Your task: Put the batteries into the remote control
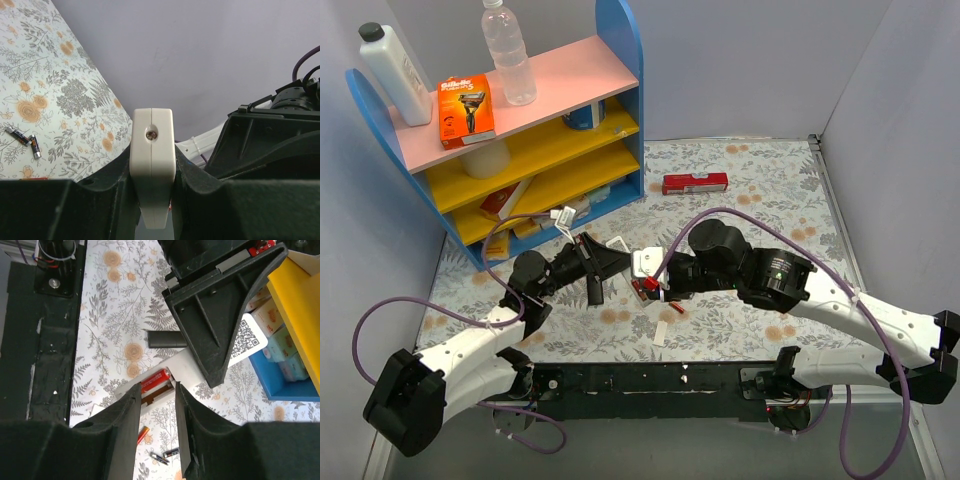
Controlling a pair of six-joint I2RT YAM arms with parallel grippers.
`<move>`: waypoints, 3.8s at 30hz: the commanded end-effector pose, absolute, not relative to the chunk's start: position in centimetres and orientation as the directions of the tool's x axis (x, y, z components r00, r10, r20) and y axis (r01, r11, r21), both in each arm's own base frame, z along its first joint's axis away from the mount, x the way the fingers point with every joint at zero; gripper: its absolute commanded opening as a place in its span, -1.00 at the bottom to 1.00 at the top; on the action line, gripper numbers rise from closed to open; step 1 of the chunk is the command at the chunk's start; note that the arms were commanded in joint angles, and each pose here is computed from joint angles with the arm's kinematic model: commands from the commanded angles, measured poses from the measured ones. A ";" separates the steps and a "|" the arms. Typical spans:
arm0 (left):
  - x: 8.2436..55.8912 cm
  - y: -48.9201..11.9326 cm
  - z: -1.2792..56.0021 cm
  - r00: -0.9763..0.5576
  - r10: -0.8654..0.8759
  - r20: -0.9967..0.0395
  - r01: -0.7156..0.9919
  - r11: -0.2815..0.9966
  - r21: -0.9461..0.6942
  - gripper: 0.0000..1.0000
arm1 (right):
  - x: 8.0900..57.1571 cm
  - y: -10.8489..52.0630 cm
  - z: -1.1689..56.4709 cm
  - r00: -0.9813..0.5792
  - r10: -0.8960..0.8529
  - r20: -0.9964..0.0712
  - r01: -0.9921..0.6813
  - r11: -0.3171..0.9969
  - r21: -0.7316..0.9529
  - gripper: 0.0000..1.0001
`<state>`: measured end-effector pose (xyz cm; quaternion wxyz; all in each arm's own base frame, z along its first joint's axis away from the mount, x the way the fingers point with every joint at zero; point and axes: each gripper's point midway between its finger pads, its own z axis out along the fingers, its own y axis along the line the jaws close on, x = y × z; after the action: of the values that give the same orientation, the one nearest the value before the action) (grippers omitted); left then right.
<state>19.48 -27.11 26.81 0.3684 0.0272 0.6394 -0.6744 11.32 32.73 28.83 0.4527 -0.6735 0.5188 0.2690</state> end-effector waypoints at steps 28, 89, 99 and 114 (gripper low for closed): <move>18.7 -27.8 29.6 -0.726 -0.403 -0.557 0.593 0.044 -0.804 -1.00 | 11.7 34.2 29.1 0.385 -0.432 -0.816 -0.923 -0.160 -0.350 -0.37; 23.0 -25.1 21.7 -0.658 -0.532 -0.533 0.410 0.341 -0.846 -1.00 | 10.2 34.7 32.5 0.129 -0.260 -0.957 -0.992 -0.025 -0.127 0.36; 23.0 -22.3 17.3 -0.617 -0.588 -0.524 0.290 0.449 -0.845 -1.00 | 15.5 28.7 23.9 -0.204 -0.525 -0.826 -0.922 0.387 -0.019 0.32; 20.8 -21.9 17.9 -0.608 -0.595 -0.526 0.372 0.373 -0.850 -1.00 | 15.1 23.3 8.5 -0.575 -0.648 -0.500 -0.772 0.631 0.069 0.11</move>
<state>21.10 -21.79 16.16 0.4191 -0.0938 0.7272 -0.5354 14.60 23.58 10.00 0.2290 -0.4333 0.8572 0.1583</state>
